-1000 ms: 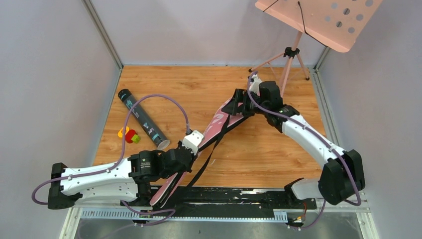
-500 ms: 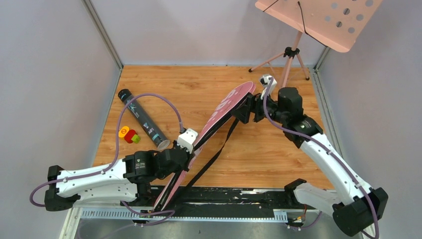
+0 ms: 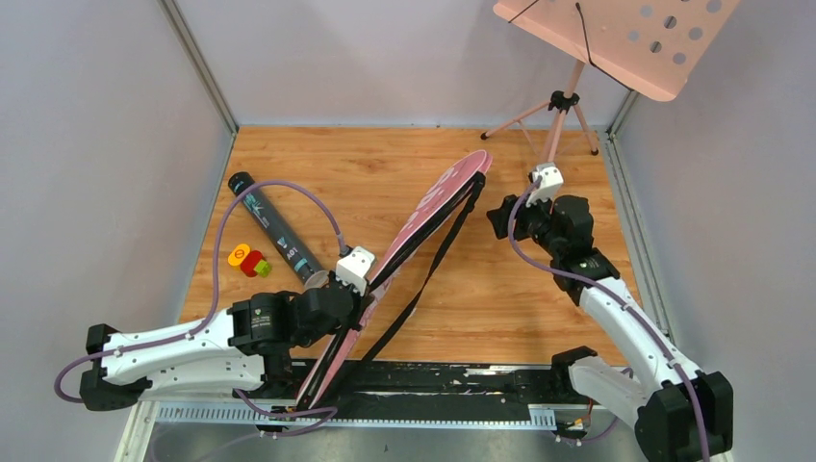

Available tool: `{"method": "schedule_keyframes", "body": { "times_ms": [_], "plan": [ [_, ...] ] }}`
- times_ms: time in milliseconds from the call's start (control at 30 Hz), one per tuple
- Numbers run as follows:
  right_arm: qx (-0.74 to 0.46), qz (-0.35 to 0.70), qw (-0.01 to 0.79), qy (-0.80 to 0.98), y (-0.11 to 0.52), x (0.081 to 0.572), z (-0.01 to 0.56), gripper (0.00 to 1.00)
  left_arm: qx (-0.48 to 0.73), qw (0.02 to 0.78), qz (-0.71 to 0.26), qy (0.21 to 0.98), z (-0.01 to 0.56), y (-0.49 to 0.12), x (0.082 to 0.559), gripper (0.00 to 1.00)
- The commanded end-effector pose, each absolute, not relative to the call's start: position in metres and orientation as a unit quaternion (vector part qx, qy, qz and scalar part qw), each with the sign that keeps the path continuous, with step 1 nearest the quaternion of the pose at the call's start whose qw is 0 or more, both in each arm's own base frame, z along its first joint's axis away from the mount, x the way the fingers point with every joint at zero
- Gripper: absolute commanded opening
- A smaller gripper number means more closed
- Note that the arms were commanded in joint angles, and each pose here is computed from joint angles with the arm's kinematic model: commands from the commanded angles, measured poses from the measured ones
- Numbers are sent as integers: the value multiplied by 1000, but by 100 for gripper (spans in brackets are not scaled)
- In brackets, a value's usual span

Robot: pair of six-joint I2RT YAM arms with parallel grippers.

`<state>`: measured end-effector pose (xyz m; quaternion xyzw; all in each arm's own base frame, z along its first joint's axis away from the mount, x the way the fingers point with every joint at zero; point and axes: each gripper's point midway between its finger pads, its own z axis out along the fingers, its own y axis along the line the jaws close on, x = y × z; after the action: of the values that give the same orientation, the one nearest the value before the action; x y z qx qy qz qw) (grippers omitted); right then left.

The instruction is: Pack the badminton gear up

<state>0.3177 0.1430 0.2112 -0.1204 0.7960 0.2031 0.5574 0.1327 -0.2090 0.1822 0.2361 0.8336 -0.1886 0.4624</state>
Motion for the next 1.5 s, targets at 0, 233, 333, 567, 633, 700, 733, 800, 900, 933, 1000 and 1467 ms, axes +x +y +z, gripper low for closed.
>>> {"method": "schedule_keyframes", "body": {
  "times_ms": [0,233,333,567,633,700,733,800,900,933,1000,1467],
  "plan": [
    [-179,185,649,716,139,332,244,61,180,511,-251,802,231,-223,143,0],
    [-312,103,744,581,135,321,242,55,188,511,-260,797,238,-223,140,0],
    [-329,82,750,568,135,331,240,53,192,510,-264,796,240,-224,139,0],
    [-360,75,753,546,145,351,236,50,197,507,-269,795,242,-226,137,0],
    [-365,71,753,543,146,355,236,50,199,506,-271,794,242,-227,136,0],
    [-364,65,759,536,146,358,240,49,203,504,-272,794,240,-229,135,0],
    [-362,61,762,534,145,360,241,49,203,503,-273,794,240,-230,135,0],
    [-364,59,764,530,146,363,245,48,205,502,-275,794,239,-231,135,0],
    [-372,57,760,530,148,368,241,47,209,499,-280,793,238,-234,133,0],
    [-373,54,758,532,148,371,240,47,209,499,-281,793,238,-235,133,0],
    [-378,50,753,536,148,374,235,47,209,498,-284,792,238,-236,132,0],
    [-363,55,777,512,151,380,242,29,207,498,-282,794,237,-235,133,0]
  ]
}}
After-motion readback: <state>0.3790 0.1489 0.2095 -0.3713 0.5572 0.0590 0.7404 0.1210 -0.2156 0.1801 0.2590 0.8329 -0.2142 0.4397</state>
